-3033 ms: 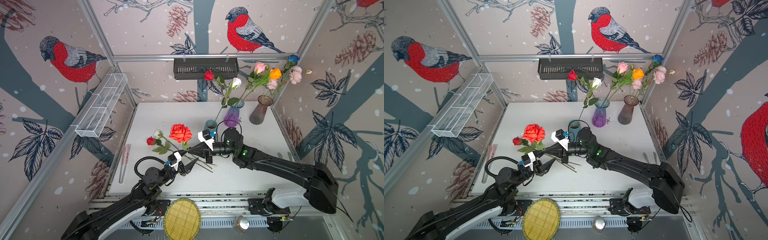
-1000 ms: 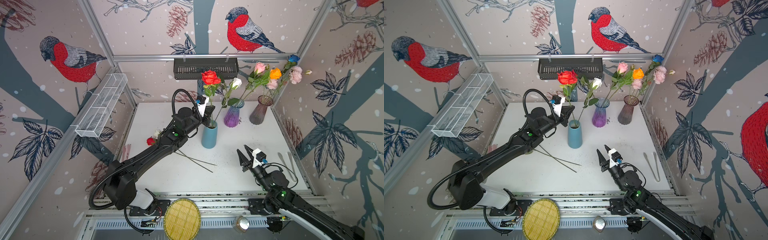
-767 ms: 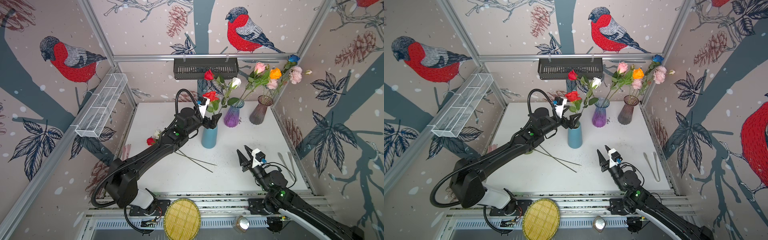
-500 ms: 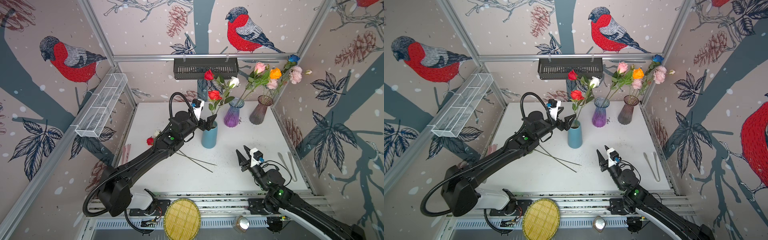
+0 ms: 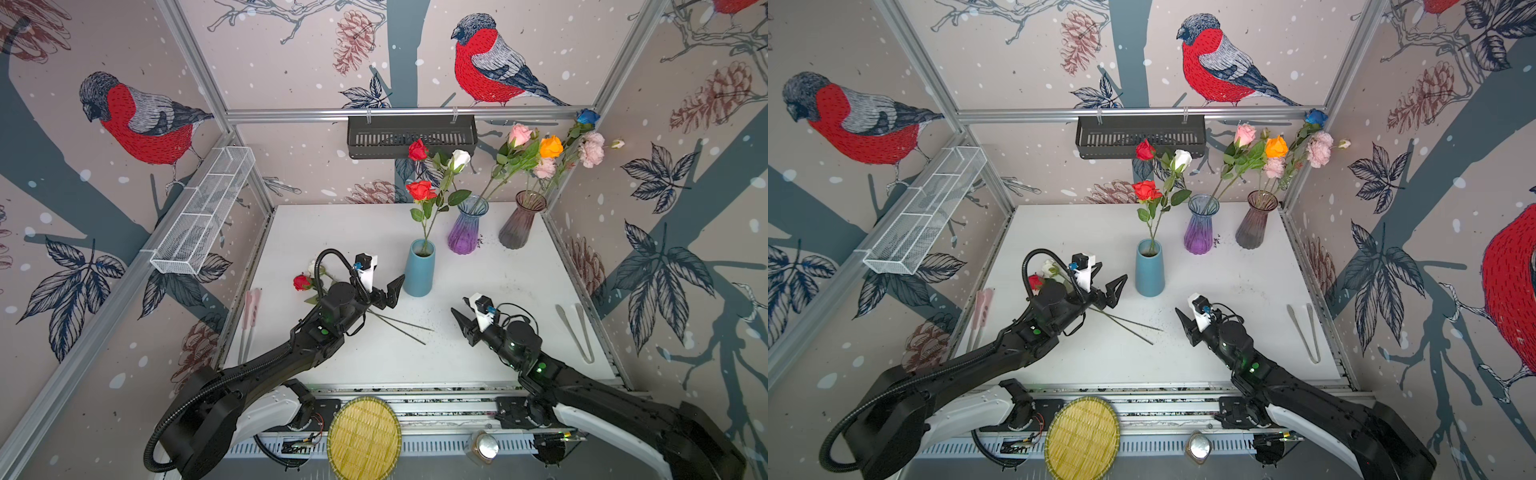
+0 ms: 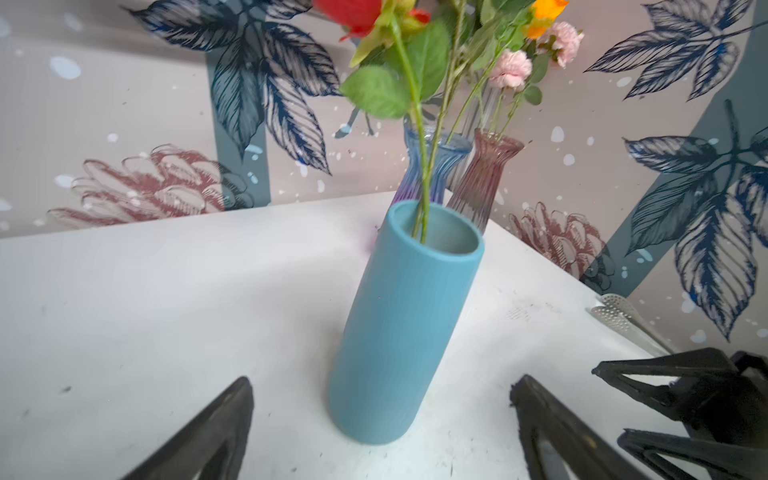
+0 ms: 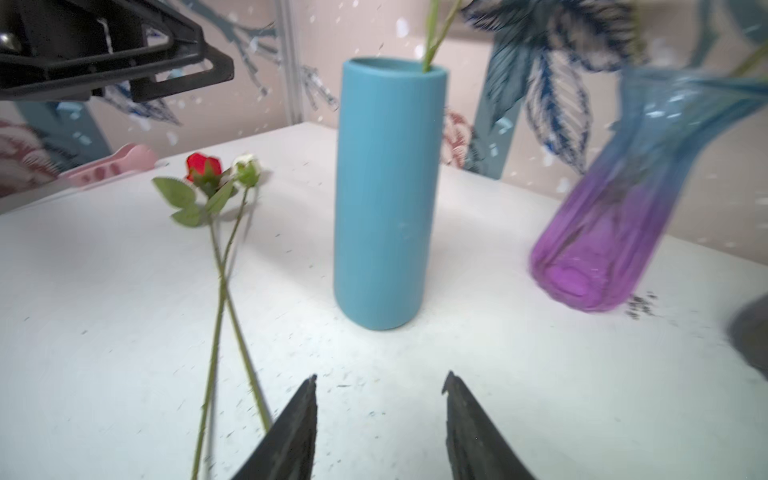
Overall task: Arrange the flowers into the vase
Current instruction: 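Open the left gripper and withdraw it while the right reaches toward the teal vase, then reach the right gripper across to the loose white rose stem and close on it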
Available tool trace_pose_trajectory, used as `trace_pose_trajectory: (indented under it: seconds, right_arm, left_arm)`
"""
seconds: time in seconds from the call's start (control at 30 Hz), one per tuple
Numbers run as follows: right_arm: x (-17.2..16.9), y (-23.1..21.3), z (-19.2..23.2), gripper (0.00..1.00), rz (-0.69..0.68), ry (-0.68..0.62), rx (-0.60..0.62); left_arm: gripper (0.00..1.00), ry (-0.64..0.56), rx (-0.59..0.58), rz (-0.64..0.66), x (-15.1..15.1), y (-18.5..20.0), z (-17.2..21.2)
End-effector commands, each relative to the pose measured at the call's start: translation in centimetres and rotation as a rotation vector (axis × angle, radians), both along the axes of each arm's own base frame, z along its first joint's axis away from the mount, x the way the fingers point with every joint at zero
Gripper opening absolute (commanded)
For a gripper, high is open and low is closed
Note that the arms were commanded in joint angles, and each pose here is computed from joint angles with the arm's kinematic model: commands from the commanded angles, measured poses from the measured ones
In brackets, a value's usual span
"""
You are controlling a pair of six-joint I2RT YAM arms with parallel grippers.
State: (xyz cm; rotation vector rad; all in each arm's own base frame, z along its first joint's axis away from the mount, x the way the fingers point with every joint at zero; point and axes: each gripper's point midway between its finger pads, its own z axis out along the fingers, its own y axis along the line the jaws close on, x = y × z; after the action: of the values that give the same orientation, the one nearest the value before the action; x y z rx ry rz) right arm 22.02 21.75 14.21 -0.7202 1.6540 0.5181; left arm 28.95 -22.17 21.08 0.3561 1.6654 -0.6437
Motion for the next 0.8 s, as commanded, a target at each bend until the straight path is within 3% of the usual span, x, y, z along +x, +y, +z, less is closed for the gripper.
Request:
trace_pose_trajectory:
  seconds: [0.0,0.13,0.37,0.57,0.77]
  right_arm:
    - [-2.3,5.3,0.9,0.50,0.277,0.045,0.003]
    - [-3.1,11.1,-0.8,0.50,0.445,0.211,-0.086]
    - [-1.7,18.6,-2.1,0.48,0.619,0.405,-0.068]
    - [3.3,23.0,-5.6,0.40,0.512,0.539,-0.173]
    - [6.6,25.3,-8.9,0.37,0.419,0.608,-0.271]
  left_arm:
    - [0.96,-0.107,-0.064,0.118,-0.1,2.7,0.8]
    - [0.97,-0.123,-0.031,0.170,-1.2,4.7,-0.8]
    - [0.96,-0.187,-0.174,0.333,-2.3,9.0,2.2]
    - [0.96,-0.233,-0.262,0.361,-3.8,10.8,3.2]
    - [0.96,-0.263,-0.273,0.324,-4.6,10.2,4.2]
